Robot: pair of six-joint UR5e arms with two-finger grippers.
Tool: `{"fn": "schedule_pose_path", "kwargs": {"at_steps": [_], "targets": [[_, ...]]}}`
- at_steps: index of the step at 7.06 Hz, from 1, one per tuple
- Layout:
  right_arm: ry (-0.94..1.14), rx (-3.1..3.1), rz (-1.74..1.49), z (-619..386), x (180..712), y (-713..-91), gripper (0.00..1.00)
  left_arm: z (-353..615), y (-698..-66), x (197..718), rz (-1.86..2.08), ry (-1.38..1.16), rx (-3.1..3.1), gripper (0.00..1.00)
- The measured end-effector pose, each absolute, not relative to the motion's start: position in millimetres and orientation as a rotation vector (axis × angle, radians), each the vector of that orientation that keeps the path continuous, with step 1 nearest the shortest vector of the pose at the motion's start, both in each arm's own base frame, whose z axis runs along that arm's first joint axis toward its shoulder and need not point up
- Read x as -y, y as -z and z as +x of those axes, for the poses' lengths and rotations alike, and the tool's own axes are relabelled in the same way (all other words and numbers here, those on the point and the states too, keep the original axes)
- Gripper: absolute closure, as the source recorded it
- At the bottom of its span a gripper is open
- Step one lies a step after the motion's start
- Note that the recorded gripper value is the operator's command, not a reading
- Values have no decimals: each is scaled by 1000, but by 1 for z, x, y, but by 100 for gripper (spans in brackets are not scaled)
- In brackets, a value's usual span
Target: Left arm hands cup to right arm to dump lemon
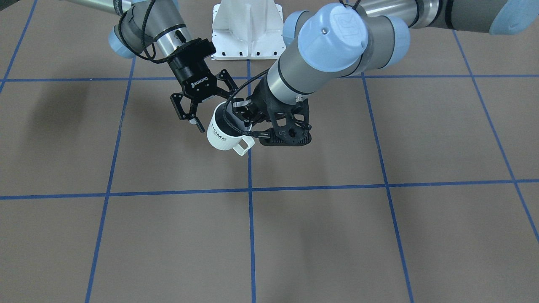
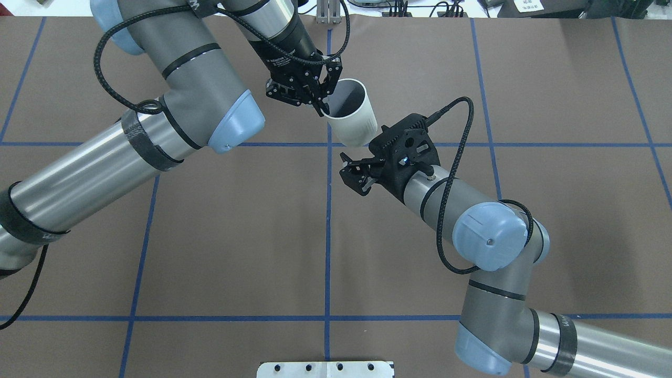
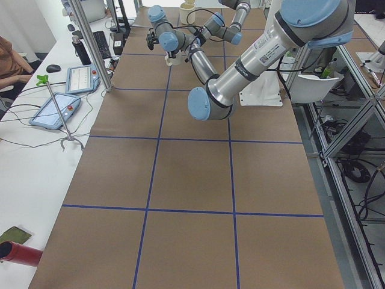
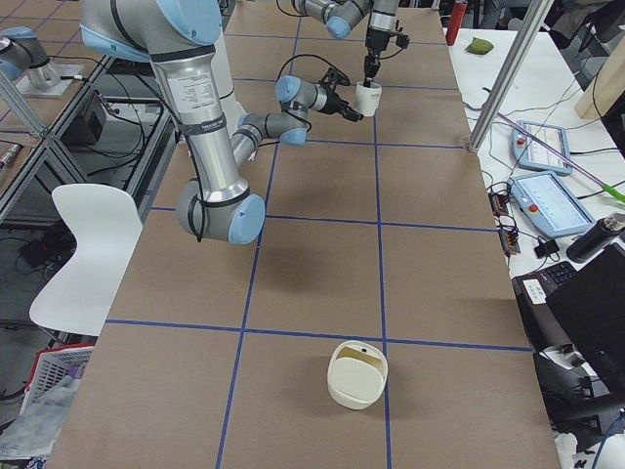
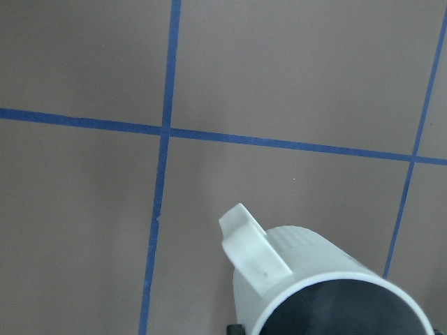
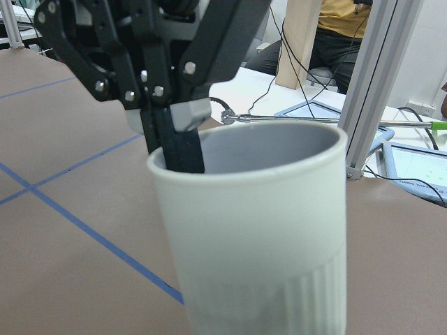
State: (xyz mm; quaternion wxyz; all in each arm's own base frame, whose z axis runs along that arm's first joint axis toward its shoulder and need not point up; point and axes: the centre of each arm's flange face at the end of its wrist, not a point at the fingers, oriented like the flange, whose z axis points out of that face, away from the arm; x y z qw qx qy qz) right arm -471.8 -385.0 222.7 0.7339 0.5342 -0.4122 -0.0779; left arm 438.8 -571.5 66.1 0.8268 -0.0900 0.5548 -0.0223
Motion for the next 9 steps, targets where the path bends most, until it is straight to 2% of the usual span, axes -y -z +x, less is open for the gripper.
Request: {"fn": "schedule_pose_path", "kwargs": {"at_steps": [4, 7, 9], "targets": [[175, 883, 1167, -470, 391, -227, 1, 393, -66, 602, -147, 110, -1188, 100], [201, 736, 1051, -416, 468, -249, 1, 320, -81, 628, -78, 195, -1195, 100], [242, 684, 897, -351, 523, -282, 1, 270, -117, 628, -10, 215, -1184, 100]]}}
